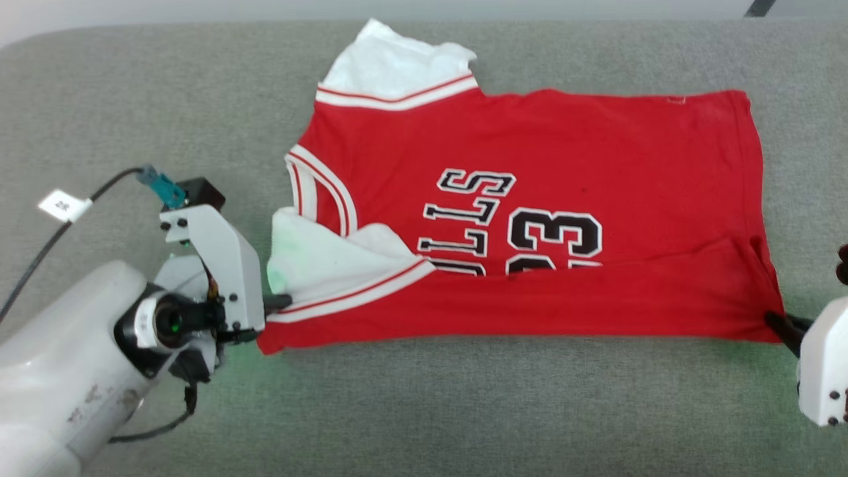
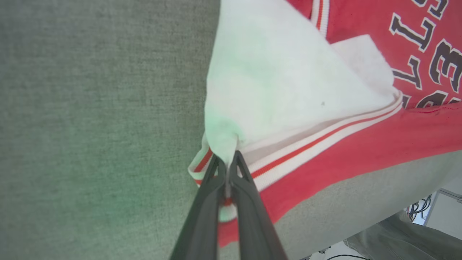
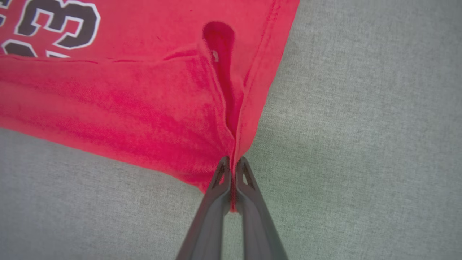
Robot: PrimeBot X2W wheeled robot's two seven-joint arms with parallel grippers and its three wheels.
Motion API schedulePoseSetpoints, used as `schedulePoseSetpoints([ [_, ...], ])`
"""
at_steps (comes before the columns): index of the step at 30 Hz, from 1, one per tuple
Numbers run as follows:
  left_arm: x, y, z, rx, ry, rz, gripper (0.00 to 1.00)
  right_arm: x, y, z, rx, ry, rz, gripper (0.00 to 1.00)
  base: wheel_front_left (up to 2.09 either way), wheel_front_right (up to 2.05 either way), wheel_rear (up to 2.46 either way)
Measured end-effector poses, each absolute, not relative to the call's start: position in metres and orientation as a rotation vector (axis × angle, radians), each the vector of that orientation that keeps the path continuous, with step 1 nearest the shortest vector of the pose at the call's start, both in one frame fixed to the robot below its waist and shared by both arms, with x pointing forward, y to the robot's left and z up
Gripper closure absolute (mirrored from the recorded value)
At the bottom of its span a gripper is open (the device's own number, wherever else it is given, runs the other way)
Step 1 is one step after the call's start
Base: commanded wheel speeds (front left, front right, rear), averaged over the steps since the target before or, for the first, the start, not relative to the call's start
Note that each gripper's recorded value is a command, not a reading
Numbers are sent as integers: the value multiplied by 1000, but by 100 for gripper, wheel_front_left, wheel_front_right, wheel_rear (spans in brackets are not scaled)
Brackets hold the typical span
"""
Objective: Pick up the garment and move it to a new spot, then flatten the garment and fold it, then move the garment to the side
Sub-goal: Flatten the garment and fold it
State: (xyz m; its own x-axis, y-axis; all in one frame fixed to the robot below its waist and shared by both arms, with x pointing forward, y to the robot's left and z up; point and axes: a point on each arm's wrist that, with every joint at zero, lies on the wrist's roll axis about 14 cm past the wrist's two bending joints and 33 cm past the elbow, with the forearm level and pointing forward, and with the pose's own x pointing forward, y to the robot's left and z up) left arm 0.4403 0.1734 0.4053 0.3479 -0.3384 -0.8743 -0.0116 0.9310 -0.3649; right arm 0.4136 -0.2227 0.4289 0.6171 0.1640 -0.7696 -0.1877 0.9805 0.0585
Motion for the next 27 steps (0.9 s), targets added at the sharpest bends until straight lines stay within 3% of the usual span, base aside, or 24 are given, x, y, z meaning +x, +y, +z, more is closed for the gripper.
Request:
schedulePoseSetpoints([
  [11,402,179,404,-353,1232,-196,100,389,-218,424,-2,930,206,100,0,0,0],
  [21,395,176,398,-377,1252,-193,100,382,-210,418,17,936,217,100,0,0,0],
  [22,395,176,399,-377,1249,-193,100,382,-209,419,16,930,222,96,0,0,0],
  [23,396,176,399,-375,1241,-197,91,382,-208,419,18,924,225,84,0,0,0],
  [24,398,177,400,-367,1233,-197,78,383,-208,420,18,918,226,65,0,0,0],
  [25,399,177,401,-360,1223,-201,70,384,-208,421,17,907,226,56,0,0,0],
  [26,402,178,402,-360,1210,-200,55,385,-208,423,16,897,228,41,0,0,0],
  [27,404,178,404,-357,1196,-206,55,386,-207,424,15,889,229,41,0,0,0],
])
